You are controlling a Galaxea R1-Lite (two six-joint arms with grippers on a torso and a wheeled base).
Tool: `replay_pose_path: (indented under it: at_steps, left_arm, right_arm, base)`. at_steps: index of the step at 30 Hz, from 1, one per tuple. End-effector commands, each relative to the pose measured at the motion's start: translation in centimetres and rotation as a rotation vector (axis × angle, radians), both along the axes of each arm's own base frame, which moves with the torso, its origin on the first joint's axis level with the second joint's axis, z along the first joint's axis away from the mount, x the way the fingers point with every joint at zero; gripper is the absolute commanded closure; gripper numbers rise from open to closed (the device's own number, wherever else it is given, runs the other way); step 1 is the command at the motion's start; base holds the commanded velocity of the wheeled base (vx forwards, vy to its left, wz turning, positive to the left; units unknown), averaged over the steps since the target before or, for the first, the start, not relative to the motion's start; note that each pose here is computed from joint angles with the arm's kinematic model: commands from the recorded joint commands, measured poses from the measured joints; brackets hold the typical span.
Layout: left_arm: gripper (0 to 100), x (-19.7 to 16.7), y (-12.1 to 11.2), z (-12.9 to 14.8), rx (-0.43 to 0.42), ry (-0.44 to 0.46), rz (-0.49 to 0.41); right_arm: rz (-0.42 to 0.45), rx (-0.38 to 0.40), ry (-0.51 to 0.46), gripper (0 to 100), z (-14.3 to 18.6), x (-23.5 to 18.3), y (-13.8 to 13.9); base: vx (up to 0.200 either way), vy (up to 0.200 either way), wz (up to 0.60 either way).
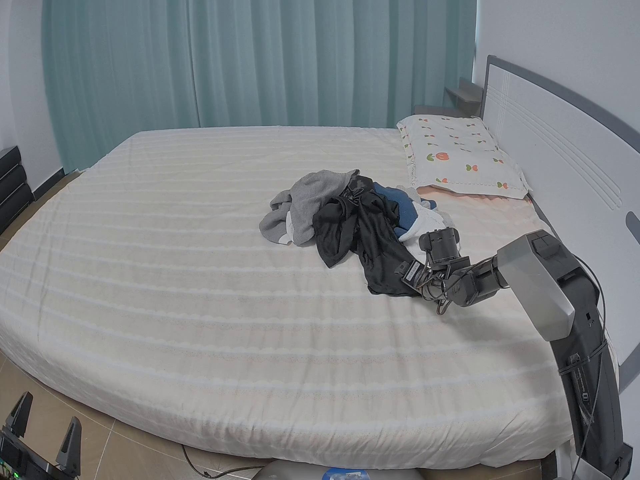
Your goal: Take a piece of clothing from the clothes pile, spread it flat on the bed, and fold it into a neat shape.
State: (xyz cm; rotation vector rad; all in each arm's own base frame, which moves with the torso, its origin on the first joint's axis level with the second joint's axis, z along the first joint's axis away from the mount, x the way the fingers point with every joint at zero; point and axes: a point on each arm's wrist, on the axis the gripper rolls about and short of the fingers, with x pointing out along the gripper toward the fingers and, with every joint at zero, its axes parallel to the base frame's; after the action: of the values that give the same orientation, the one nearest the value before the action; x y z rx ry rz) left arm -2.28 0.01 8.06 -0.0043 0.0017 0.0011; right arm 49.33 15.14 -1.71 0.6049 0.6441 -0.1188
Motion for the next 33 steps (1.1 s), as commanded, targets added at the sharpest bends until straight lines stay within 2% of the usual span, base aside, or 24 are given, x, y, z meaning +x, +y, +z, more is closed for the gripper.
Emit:
replay_pose_path:
  at_steps: [1, 8, 12, 13, 14, 16, 17, 19, 22, 23, 24, 27, 31, 32, 33]
  left_arm:
    - [0, 0.0, 0.0, -0.5, 0.0, -0.002, 0.0]
    - [0, 0.0, 0.0, -0.5, 0.0, -0.002, 0.0]
    - [0, 0.0, 0.0, -0.5, 0.0, -0.002, 0.0]
    - [0, 0.0, 0.0, -0.5, 0.0, -0.002, 0.0]
    - [0, 0.0, 0.0, -0.5, 0.0, -0.002, 0.0]
    - [0, 0.0, 0.0, -0.5, 0.0, -0.002, 0.0]
    - [0, 0.0, 0.0, -0.5, 0.0, -0.002, 0.0]
    - [0, 0.0, 0.0, -0.5, 0.0, -0.002, 0.002]
    - [0, 0.0, 0.0, -0.5, 0.0, -0.002, 0.0]
    - [0, 0.0, 0.0, -0.5, 0.0, -0.002, 0.0]
    - [0, 0.0, 0.0, -0.5, 0.0, -0.002, 0.0]
    - [0, 0.0, 0.0, -0.5, 0.0, -0.002, 0.002]
    - [0, 0.0, 0.0, -0.5, 0.0, -0.002, 0.0]
    - [0, 0.0, 0.0, -0.5, 0.0, -0.002, 0.0]
    - [0, 0.0, 0.0, -0.5, 0.0, -0.002, 0.0]
  right_arm:
    - [0.011, 0.005, -0.001, 100, 0.0, 0.0, 0.3]
    - [0.03, 0.024, -0.001, 100, 0.5, -0.2, 0.4]
    - [0.024, 0.119, -0.002, 100, 2.5, -0.7, 0.5]
    - [0.024, 0.119, -0.002, 100, 2.5, -0.7, 0.5]
    - [0.029, 0.178, 0.011, 100, 3.8, -1.4, 0.3]
    - [0.044, 0.229, 0.037, 100, 5.1, -2.8, -0.1]
    - [0.044, 0.229, 0.037, 100, 5.1, -2.8, -0.1]
    - [0.091, 0.29, 0.06, 100, 7.2, -5.3, -0.8]
    - [0.101, 0.304, 0.059, 100, 7.8, -6.0, -1.0]
    - [0.152, 0.363, 0.042, 100, 9.5, -9.5, -1.8]
    - [0.177, 0.385, 0.019, 100, 10.1, -10.9, -2.2]
    - [0.243, 0.42, -0.032, 100, 11.1, -14.1, -2.3]
    - [0.333, 0.463, -0.189, 100, 12.9, -18.6, -2.1]
    - [0.334, 0.465, -0.196, 100, 13.0, -18.7, -2.1]
    - [0.382, 0.484, -0.262, 100, 13.6, -20.5, -1.8]
  base:
    - [0.0, 0.0, 0.0]
    - [0.0, 0.0, 0.0]
    - [0.0, 0.0, 0.0]
    - [0.0, 0.0, 0.0]
    - [0.0, 0.0, 0.0]
    - [0.0, 0.0, 0.0]
    - [0.0, 0.0, 0.0]
    - [0.0, 0.0, 0.0]
    - [0.0, 0.0, 0.0]
    - [0.0, 0.0, 0.0]
    - [0.0, 0.0, 0.0]
    - [0.0, 0.0, 0.0]
    - [0.0, 0.0, 0.0]
    - [0.0, 0.0, 0.0]
    - [0.0, 0.0, 0.0]
